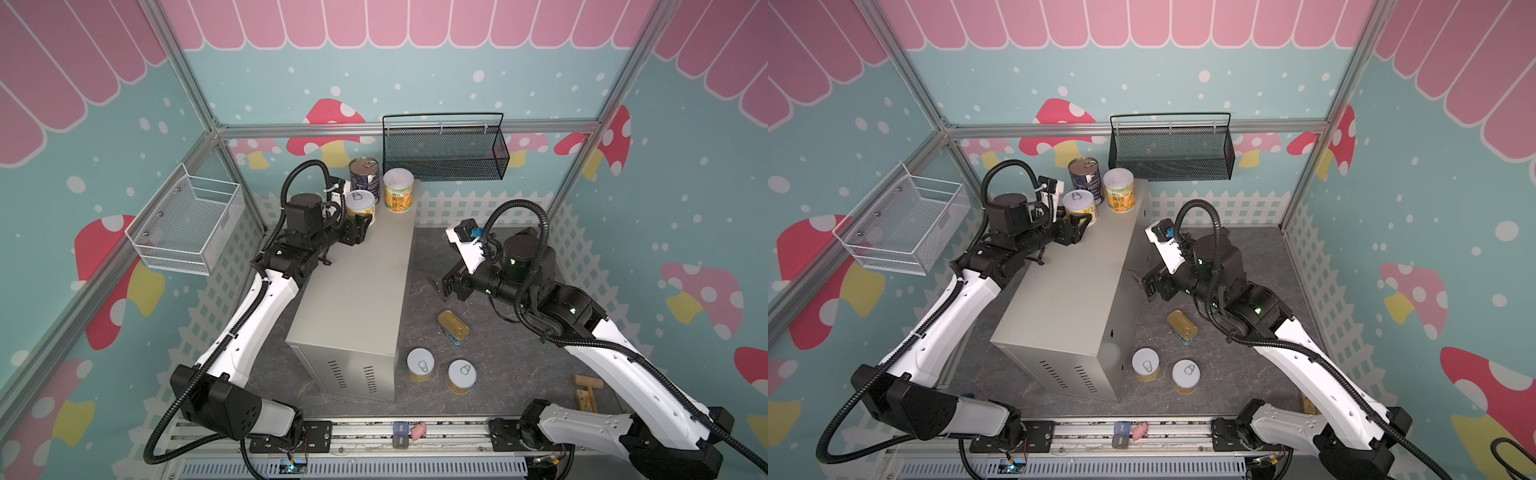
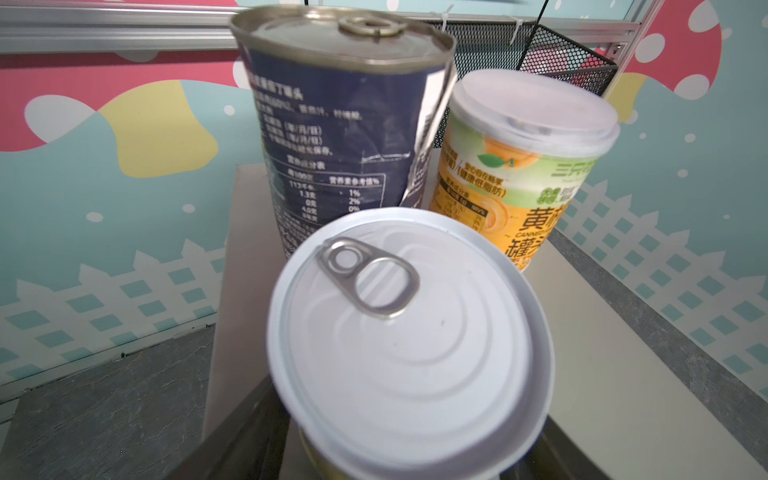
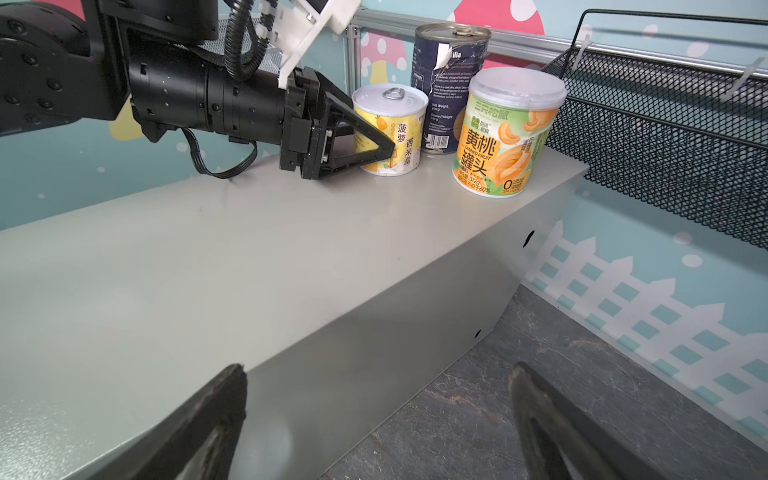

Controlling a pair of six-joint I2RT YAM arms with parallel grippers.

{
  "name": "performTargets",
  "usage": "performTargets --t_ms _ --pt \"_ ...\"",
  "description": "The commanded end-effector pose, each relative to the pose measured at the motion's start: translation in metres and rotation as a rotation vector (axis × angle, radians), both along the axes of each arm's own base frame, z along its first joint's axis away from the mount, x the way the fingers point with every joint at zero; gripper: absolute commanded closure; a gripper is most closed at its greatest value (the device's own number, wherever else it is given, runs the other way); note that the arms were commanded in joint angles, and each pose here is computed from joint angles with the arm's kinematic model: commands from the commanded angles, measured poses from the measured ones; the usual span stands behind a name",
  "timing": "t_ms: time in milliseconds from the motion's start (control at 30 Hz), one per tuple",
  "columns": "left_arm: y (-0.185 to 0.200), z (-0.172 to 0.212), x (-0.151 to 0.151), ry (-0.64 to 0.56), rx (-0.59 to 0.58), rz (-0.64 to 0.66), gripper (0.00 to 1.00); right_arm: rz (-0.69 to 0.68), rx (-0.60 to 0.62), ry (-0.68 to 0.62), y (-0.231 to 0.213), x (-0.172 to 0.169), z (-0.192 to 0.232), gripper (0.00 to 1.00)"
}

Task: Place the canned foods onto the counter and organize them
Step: 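Slide the can with the left gripper toward the dark blue can, then open the left gripper and draw back while the right gripper lowers toward floor cans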

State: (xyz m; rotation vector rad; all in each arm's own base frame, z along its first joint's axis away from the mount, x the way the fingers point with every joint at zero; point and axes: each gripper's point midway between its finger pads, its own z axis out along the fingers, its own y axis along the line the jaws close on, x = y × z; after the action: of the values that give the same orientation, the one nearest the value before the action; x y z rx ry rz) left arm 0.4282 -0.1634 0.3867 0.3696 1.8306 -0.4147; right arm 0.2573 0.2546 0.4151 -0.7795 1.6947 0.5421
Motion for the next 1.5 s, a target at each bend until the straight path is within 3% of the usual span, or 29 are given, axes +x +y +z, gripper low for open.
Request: performTargets --t_ms 0,367,567,700,900,1133,1467 --pt "0.000 -0.011 0.004 0.031 0.004 -0.004 0.27 0.001 0.017 -0.021 0.000 -0.002 0.007 0.01" --pt "0.001 -0.011 0.007 0.033 0.002 0.001 0.26 0.005 0.013 -0.024 0.000 -0.003 0.007 0.01" --pt "0.008 0.003 -0.007 0.008 -0.018 0.023 0.06 0.002 0.013 -0.025 -0.001 -0.003 0.008 0.01" --pt "0.027 0.019 -0.028 -0.001 -0.031 0.100 0.01 -0.021 0.016 -0.022 -0.002 0.001 0.009 0.01" --pt "0.064 0.029 -0.056 0.043 -0.066 0.250 0.01 -0.109 0.022 -0.006 -0.006 0.018 0.011 0.01" --pt "0.105 0.012 -0.072 0.118 -0.153 0.381 0.01 -0.289 0.018 0.046 -0.020 0.044 0.001 0.01" --pt "0.133 0.000 -0.065 0.200 -0.274 0.420 0.01 -0.472 0.030 0.129 -0.039 0.059 -0.023 0.01"
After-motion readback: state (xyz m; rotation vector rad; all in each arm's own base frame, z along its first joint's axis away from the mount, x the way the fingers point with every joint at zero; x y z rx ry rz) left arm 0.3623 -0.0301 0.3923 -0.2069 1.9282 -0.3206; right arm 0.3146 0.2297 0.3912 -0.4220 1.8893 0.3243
